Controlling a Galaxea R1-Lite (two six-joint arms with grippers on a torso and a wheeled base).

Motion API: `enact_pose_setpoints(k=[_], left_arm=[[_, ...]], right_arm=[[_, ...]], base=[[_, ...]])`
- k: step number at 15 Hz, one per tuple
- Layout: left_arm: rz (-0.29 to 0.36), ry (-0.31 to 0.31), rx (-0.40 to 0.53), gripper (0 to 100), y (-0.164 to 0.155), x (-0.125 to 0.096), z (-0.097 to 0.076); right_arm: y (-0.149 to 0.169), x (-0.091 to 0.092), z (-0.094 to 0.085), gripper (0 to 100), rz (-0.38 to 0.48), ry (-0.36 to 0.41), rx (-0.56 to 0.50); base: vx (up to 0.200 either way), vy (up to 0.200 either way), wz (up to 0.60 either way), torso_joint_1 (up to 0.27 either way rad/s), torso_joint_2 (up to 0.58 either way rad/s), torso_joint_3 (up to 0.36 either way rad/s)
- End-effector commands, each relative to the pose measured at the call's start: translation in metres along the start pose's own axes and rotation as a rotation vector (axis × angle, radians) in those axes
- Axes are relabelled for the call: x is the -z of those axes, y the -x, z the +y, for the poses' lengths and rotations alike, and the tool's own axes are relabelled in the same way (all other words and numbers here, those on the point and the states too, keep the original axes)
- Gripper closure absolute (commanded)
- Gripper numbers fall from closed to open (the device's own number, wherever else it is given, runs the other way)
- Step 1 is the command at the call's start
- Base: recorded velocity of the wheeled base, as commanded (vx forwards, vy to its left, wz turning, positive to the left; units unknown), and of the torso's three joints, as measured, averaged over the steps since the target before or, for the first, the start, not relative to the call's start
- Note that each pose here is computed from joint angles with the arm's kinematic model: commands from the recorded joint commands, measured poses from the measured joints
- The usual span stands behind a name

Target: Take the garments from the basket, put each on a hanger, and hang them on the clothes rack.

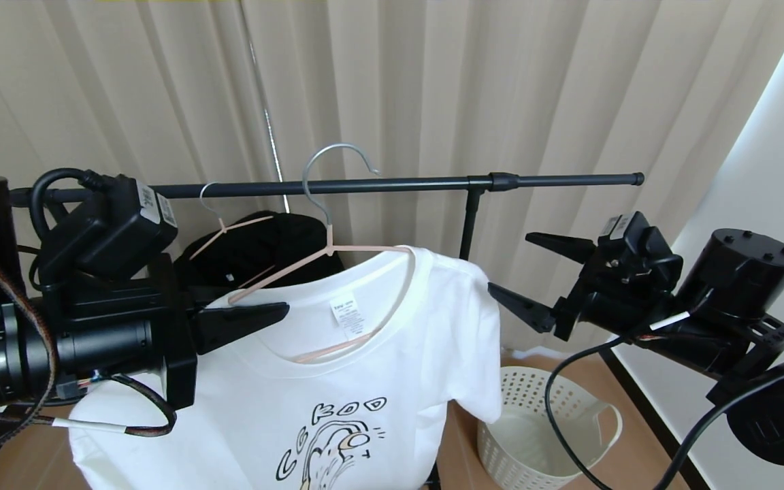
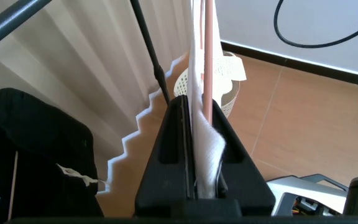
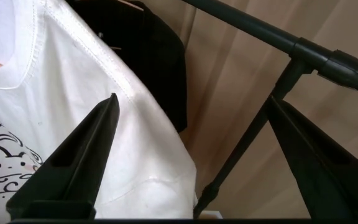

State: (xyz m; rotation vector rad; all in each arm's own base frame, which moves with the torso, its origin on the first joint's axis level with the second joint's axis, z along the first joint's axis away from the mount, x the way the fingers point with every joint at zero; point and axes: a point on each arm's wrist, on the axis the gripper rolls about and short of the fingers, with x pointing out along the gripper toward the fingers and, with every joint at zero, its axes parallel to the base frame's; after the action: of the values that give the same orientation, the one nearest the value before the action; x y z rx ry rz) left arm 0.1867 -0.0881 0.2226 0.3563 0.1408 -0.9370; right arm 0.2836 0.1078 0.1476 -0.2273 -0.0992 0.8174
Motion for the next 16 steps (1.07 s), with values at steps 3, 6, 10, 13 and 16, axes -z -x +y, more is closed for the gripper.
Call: enact_pose_setpoints(k=[3, 6, 10, 13, 16], left_arm=[[0.004, 0.001, 0.001, 100, -0.002, 0.009, -0.003], [0.0, -0.001, 0.001, 100, -0.001, 0.011, -0.005], [-0.013, -0.009, -0.005, 100, 0.0, 0.008, -0.004], [-0.031, -0.018, -0.013, 100, 0.002, 0.006, -0.004], [-0.047, -0.026, -0.019, 100, 0.005, 0.004, -0.005]], right_arm=[[-0.005, 0.017, 0.001, 0, 0.049, 0.011, -0.012], [-0.009, 0.029, 0.002, 0, 0.081, 0.027, -0.022], [-0.01, 0.045, 0.005, 0, 0.128, 0.097, -0.043], [-0.011, 0.058, 0.008, 0, 0.163, 0.116, -0.058], [-0.014, 0.071, 0.01, 0, 0.195, 0.117, -0.073]], base=[[0.0, 0.0, 0.0, 0.0, 0.0, 0.0], [0.0, 0.0, 0.0, 0.0, 0.0, 0.0], [0.0, 0.0, 0.0, 0.0, 0.0, 0.0], [0.0, 0.0, 0.0, 0.0, 0.0, 0.0], [0.0, 0.0, 0.0, 0.0, 0.0, 0.0]])
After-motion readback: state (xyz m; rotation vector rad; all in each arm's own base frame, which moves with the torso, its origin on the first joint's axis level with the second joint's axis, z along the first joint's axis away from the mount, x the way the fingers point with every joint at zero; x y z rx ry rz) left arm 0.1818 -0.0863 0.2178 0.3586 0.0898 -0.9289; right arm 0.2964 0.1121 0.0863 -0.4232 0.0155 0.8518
